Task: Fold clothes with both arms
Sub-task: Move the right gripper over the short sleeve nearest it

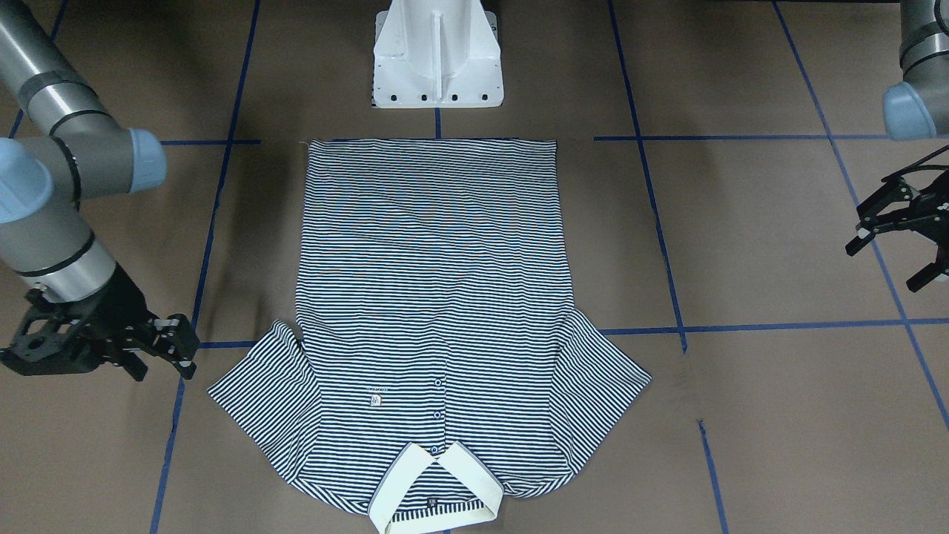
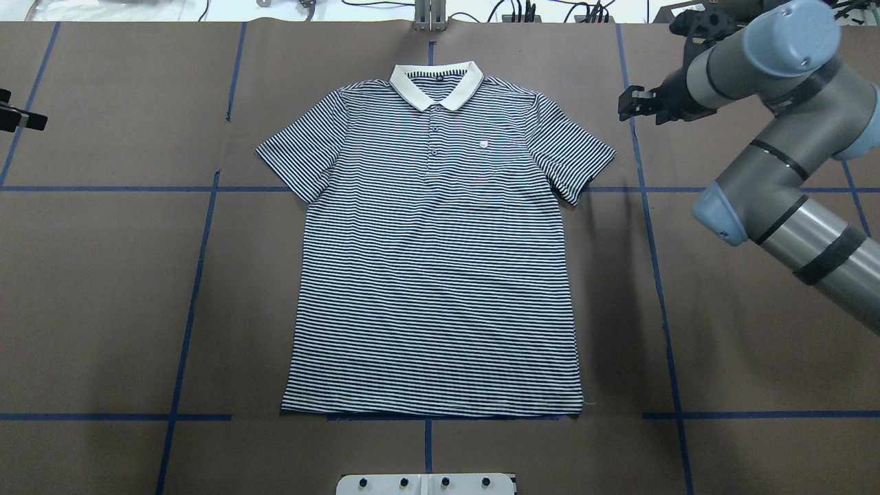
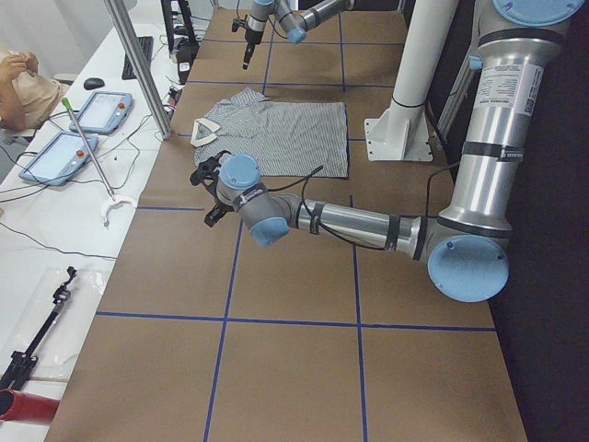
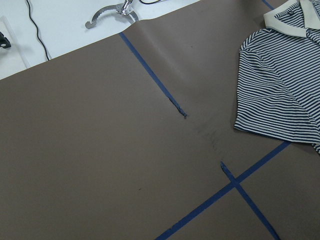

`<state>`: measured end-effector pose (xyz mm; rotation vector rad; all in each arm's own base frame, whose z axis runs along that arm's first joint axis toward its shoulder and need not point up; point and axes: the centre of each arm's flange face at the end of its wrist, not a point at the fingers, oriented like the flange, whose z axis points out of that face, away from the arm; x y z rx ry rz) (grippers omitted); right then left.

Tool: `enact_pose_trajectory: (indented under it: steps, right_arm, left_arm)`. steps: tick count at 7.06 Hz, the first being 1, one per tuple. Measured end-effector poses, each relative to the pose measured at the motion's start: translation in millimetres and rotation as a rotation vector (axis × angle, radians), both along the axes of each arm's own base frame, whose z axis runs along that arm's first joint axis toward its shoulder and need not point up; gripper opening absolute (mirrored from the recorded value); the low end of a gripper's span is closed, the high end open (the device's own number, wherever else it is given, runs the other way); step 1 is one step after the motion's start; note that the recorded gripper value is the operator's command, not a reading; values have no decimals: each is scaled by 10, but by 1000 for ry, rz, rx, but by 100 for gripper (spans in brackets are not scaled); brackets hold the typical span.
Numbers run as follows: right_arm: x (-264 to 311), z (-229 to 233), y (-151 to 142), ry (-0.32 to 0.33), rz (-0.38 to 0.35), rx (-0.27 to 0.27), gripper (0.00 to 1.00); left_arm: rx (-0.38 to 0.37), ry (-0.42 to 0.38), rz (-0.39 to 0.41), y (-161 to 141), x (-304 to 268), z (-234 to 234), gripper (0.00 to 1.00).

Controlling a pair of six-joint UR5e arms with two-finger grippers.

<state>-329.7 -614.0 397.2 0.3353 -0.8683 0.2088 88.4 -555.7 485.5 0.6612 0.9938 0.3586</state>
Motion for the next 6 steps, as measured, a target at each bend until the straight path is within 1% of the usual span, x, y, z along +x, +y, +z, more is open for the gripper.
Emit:
enact_pose_trajectory:
  steps: [1, 3, 6]
  right_arm:
    - [-218, 119, -7, 6, 4, 8, 56]
    - [-476, 417, -12, 23, 7, 24, 55]
    - [-717, 544, 6, 62, 15, 32, 54]
  left_arm:
    - [2, 2, 1, -5, 13, -15, 95]
    - [5, 3, 1, -6, 17, -26, 96]
    - [5, 3, 2, -4, 25, -30, 97]
